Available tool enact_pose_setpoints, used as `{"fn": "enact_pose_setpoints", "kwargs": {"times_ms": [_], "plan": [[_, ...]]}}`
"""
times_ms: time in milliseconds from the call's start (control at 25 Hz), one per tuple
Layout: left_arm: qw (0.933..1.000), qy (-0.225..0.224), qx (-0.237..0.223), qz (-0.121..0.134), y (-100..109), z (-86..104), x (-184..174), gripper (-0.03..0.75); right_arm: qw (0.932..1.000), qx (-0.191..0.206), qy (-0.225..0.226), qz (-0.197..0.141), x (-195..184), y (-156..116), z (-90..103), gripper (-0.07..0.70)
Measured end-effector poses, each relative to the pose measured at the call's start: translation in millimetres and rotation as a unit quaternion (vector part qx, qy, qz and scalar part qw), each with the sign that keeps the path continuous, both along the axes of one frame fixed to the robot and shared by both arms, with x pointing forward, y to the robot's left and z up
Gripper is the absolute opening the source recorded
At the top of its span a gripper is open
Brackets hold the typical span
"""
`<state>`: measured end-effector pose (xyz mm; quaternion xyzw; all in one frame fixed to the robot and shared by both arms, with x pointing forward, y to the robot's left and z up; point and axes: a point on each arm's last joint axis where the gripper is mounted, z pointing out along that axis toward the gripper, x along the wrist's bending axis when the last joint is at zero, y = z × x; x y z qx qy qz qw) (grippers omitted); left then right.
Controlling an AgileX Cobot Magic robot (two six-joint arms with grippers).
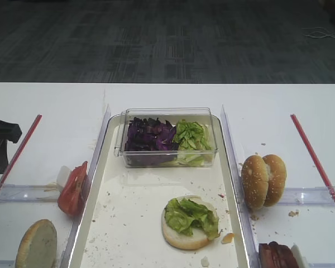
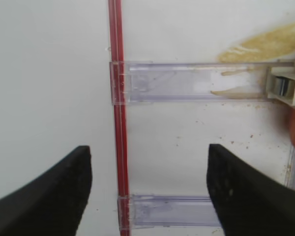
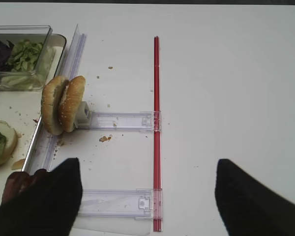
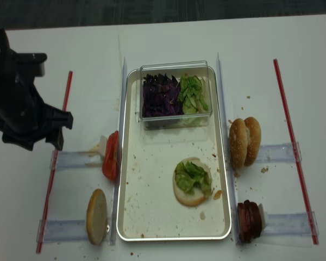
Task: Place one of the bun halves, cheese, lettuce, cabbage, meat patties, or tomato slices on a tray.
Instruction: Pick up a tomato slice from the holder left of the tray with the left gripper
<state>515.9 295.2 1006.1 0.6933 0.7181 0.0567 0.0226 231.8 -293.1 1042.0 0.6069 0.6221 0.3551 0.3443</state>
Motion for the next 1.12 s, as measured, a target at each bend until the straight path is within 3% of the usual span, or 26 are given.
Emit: {"fn": "enact_pose_setpoints", "kwargs": {"times_ms": [120,240,440,640,760,960,1120], "plan": [[0.9999,0.002,-0.007,-0.016,-11,-0.7,0,0.491,1.0,0.0,0.0,0.0,0,0,0.0,0.59],[0.9986,0.001,-0.009,-0.052,-32,-0.6,-2,0.491,1.0,0.0,0.0,0.0,0,0,0.0,0.59],[0.9923,-0.011,-0.034,-0.118,-80,-0.4,-10,0.491,1.0,0.001,0.0,0.0,0,0,0.0,0.59],[0.9855,-0.024,-0.059,-0.158,-118,0.2,-21,0.491,1.0,0.001,0.0,0.0,0,0,0.0,0.59],[0.9839,-0.032,-0.069,-0.162,-130,0.7,-24,0.491,1.0,0.001,0.0,0.0,0,0,0.0,0.59],[0.9833,-0.048,-0.074,-0.159,-133,0.7,-22,0.491,1.0,0.001,0.0,0.0,0,0,0.0,0.59],[0.9848,-0.025,-0.063,-0.16,-135,-14.9,-17,0.486,1.0,0.001,0.0,0.0,0,0,0.0,0.59]]}}
